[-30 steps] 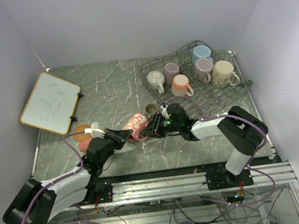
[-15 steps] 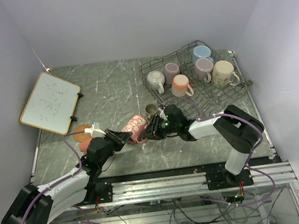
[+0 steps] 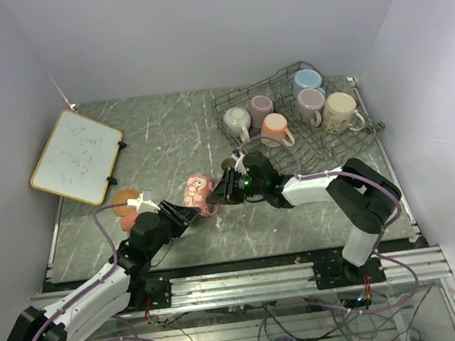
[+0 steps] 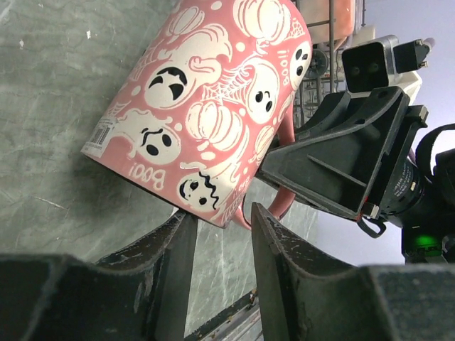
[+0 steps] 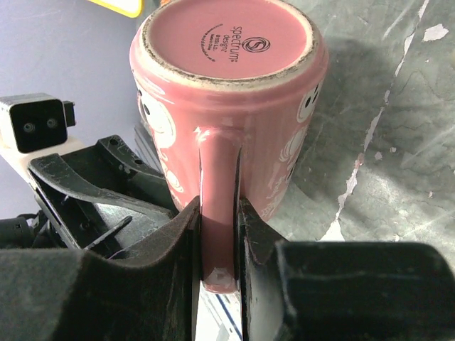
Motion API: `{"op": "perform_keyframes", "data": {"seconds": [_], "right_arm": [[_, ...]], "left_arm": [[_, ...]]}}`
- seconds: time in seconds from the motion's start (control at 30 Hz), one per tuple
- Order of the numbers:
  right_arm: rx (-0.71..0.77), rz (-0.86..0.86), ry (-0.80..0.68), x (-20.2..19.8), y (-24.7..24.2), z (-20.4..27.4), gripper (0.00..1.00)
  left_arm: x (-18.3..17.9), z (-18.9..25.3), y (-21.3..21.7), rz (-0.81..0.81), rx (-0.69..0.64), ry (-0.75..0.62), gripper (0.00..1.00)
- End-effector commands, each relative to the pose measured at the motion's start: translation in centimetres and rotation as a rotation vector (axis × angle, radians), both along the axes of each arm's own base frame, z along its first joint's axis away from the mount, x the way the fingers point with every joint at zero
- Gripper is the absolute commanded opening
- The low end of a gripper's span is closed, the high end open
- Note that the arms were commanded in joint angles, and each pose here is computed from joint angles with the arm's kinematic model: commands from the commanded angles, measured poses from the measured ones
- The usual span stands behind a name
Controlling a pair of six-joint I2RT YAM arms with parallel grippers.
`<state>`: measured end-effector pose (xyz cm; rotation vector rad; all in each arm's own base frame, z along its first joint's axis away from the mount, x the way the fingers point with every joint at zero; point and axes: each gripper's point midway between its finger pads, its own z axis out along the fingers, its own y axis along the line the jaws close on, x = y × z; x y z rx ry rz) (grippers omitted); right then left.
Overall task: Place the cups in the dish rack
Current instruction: Pick up the cup at the center of the board.
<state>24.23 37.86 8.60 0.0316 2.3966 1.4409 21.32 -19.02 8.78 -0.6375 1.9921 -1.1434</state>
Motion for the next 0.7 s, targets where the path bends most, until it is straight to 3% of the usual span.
{"op": "perform_keyframes", "data": {"seconds": [0.0,0.13,0.37,0.67], "right_arm": [[0.113,0.04,-0.091,0.1,0.9,3.7,0.0],[0.136,0.037,-0.097,0.4,0.7,4.5,0.0],[0.169,0.039,-0.138,0.8,0.3,6.1,0.0],[0.222,0.071,-0.176,0.5,0.3,8.2,0.0]], "left_arm": [[0.1,2.0,-0.9,-0.039,-0.017,-0.036,0.48],[-0.3,1.9,-0.7,-0.043,-0.016,-0.025,0.5],[-1.4,3.7,0.1,-0.064,0.021,-0.06,0.64],[-2.2,7.5,0.2,-0.14,0.103,-0.135,0.65]]}}
